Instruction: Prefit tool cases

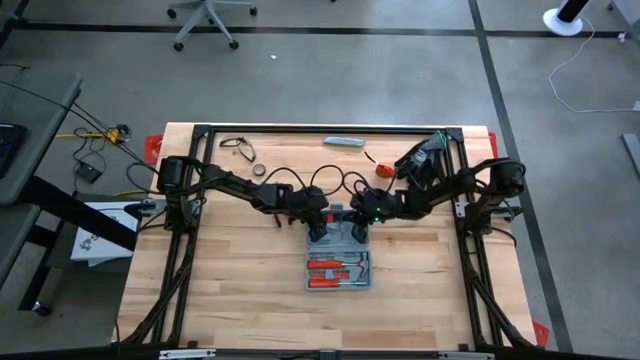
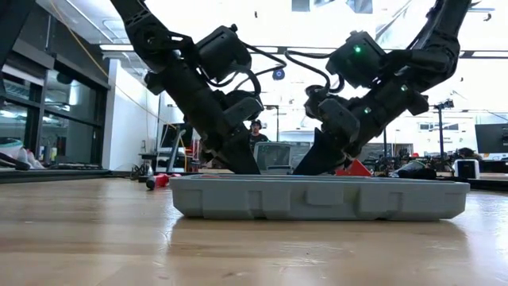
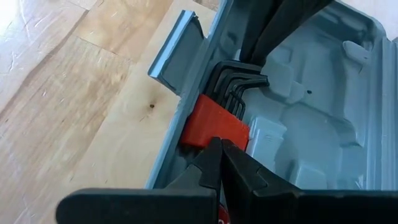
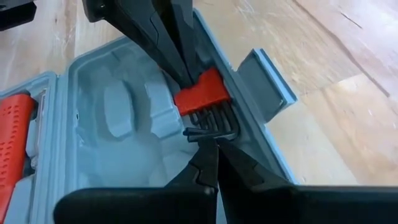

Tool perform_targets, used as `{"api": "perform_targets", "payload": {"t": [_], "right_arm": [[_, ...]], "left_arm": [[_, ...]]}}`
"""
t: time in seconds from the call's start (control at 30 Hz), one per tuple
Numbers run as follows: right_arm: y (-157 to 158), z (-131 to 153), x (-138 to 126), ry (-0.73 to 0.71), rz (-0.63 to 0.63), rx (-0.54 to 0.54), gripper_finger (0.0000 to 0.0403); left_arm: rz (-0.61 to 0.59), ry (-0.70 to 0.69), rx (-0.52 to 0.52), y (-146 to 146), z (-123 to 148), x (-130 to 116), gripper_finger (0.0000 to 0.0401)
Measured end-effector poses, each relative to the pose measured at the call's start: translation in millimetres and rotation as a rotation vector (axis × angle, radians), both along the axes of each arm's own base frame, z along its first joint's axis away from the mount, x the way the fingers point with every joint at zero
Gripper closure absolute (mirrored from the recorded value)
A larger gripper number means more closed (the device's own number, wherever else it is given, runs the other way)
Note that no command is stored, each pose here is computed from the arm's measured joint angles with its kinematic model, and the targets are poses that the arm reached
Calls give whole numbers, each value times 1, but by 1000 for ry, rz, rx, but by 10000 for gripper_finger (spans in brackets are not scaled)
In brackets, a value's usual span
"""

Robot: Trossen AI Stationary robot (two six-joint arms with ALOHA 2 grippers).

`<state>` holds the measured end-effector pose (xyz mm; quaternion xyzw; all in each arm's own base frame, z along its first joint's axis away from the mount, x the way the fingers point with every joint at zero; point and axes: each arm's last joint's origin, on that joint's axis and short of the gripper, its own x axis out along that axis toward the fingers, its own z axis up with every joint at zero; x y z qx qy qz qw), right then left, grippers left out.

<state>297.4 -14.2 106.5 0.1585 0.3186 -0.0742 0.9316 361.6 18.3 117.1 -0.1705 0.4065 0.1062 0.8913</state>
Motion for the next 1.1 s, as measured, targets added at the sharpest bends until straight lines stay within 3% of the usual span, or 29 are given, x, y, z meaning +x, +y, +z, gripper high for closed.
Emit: {"api": "perform_targets", "payload": {"t": [0.4, 0.7, 0.87, 1.1], "right_arm": [[-3, 7, 5, 83, -25, -59, 403], [1, 36, 7, -66, -12, -93, 403], [3, 22, 16, -109, 33, -27, 403], [1, 28, 39, -533, 109, 126, 403]], "left_arm": [[-4, -7, 1, -2, 0, 1, 401], [-10, -3, 4, -5, 0, 1, 401], [-7, -9, 7, -4, 0, 1, 401], [-19, -36, 24, -8, 1, 3, 401]]}}
